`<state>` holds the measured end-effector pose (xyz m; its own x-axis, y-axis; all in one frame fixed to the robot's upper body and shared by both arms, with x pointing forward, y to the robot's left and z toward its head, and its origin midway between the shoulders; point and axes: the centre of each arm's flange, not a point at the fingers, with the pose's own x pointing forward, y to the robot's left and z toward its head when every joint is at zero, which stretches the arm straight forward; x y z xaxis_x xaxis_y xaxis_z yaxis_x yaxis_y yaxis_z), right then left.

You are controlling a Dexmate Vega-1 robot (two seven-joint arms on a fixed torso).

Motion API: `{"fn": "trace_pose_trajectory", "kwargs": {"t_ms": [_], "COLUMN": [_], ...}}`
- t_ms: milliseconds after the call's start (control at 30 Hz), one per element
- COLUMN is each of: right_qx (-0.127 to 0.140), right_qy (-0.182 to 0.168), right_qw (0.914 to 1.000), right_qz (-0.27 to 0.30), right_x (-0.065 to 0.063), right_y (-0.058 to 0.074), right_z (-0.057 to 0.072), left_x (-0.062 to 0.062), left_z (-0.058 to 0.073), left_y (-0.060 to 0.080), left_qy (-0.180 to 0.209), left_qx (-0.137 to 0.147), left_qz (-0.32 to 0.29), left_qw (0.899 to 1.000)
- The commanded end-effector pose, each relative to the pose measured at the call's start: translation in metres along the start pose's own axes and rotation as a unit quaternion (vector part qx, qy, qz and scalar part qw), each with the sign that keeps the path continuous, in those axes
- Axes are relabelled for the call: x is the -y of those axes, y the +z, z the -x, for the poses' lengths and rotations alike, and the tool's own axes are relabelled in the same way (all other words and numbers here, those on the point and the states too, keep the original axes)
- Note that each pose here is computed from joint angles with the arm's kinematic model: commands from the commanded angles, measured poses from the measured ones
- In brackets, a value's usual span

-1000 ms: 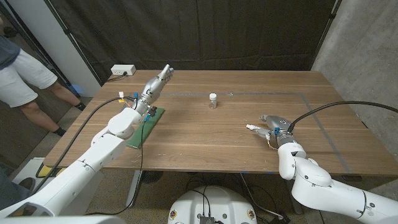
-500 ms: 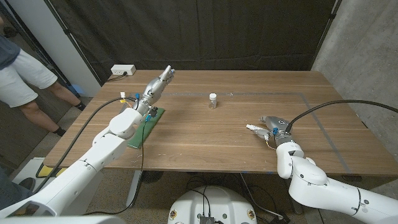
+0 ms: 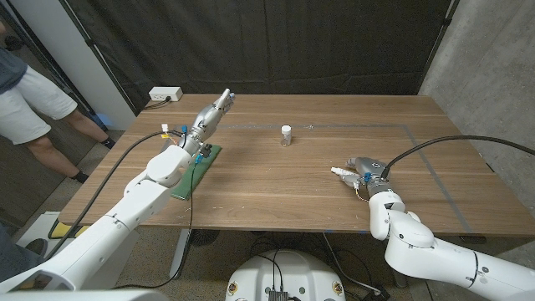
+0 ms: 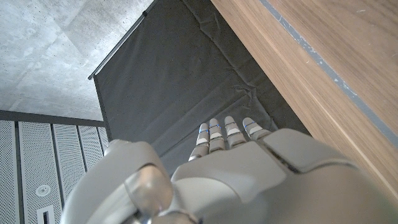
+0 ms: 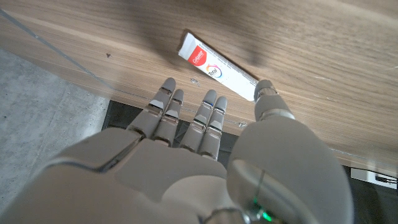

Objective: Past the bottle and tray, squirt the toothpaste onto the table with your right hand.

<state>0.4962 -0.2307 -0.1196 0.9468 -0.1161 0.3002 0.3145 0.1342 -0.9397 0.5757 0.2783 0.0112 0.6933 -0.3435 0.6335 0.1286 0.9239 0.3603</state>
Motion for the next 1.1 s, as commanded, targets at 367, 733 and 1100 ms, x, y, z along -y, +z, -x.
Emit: {"fn": "trace_pose_trajectory", "kwargs": {"t_ms": [367, 733, 1100], "right_qx": [-0.004, -0.008, -0.007], "right_qy": [-0.001, -0.003, -0.019], "right_qw": [1.0000, 0.9999, 0.9998], "right_qz": [-0.004, -0.005, 0.008], "right_x": [-0.011, -0.014, -0.011], "right_y": [0.003, 0.001, -0.002], "right_z": [-0.002, -0.007, -0.013], "left_x": [-0.001, 0.000, 0.000], "left_z": [0.003, 0.005, 0.007], "left_y": [-0.001, -0.005, -0.005], "left_qy": [0.000, -0.001, 0.007], "left_qx": [0.004, -0.002, -0.006], "left_qz": [0.002, 0.004, 0.006], "left_qw": [1.000, 1.000, 1.000]}}
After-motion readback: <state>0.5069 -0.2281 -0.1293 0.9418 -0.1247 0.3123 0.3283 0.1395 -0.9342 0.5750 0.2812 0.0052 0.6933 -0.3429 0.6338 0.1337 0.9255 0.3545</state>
